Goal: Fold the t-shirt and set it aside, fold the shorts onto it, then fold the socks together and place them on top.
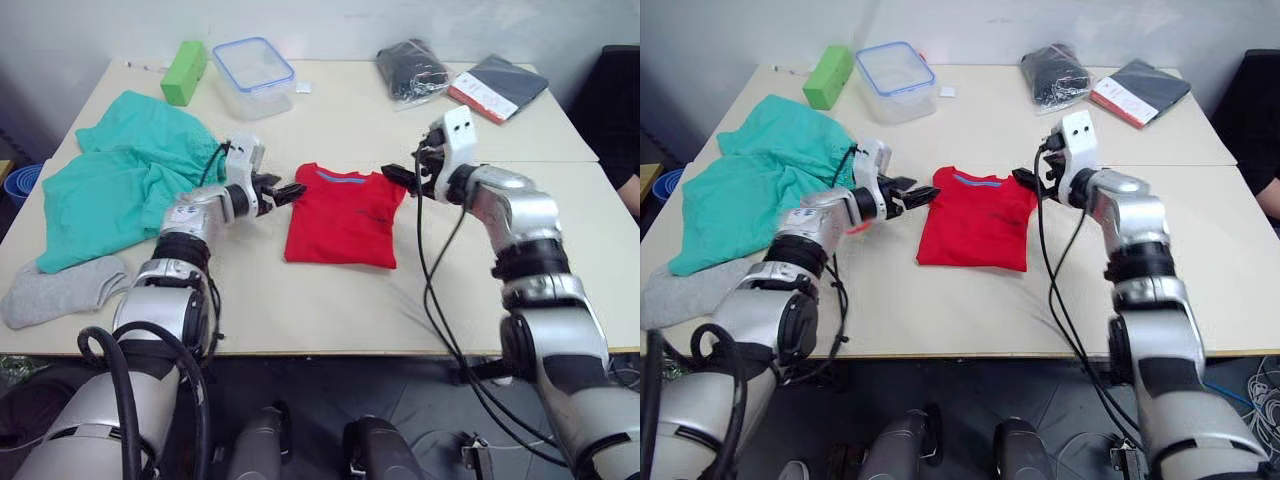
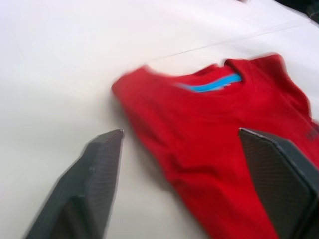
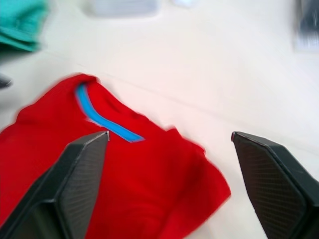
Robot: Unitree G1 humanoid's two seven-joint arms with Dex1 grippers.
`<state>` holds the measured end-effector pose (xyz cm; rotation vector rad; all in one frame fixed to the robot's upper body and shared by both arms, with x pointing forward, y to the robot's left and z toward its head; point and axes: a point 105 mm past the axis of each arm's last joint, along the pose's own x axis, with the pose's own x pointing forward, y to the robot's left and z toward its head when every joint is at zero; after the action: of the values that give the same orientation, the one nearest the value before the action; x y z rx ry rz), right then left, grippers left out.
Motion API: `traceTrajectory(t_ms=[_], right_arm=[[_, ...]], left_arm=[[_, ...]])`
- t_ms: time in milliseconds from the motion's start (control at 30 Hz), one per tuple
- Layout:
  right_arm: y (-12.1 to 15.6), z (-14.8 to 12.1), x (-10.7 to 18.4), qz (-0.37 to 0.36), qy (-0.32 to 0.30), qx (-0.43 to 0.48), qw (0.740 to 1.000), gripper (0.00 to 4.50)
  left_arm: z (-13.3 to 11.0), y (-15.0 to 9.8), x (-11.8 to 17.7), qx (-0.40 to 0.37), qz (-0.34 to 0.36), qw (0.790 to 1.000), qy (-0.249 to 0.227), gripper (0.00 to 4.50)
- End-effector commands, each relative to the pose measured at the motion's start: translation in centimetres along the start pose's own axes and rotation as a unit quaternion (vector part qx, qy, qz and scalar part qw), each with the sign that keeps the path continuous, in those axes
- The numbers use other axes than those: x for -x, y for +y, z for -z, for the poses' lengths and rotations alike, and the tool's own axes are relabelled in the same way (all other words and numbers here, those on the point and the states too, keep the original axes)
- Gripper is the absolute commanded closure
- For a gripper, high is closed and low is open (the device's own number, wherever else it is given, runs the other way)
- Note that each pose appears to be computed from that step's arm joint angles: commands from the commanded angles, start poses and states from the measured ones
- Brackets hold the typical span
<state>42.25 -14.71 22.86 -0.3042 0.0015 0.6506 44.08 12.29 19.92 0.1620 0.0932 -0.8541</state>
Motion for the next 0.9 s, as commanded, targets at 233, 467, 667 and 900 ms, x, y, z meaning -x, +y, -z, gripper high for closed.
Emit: traceTrajectory(t_ms=[233, 467, 667, 900], right_arm=[[8.4, 3.0, 6.4, -0.154, 0.032, 0.302, 0.940, 0.64], [10.5, 6.1, 4.6, -0.174, 0.068, 0.415, 0.890, 0.64], [10.1, 7.0, 2.2, -0.155, 0.082, 0.436, 0.883, 0.64], [8.6, 7.6, 0.8, -0.133, 0.096, 0.448, 0.879, 2.27]], left_arm=[[4.3, -8.4, 3.5, -0.323, 0.191, 0.922, 0.097, 0.02], [5.4, -8.2, 1.2, -0.385, 0.144, 0.904, 0.115, 0.02], [5.8, -7.0, 0.3, -0.405, 0.121, 0.897, 0.131, 0.02], [7.6, -6.2, 0.8, -0.424, 0.133, 0.882, 0.155, 1.84]])
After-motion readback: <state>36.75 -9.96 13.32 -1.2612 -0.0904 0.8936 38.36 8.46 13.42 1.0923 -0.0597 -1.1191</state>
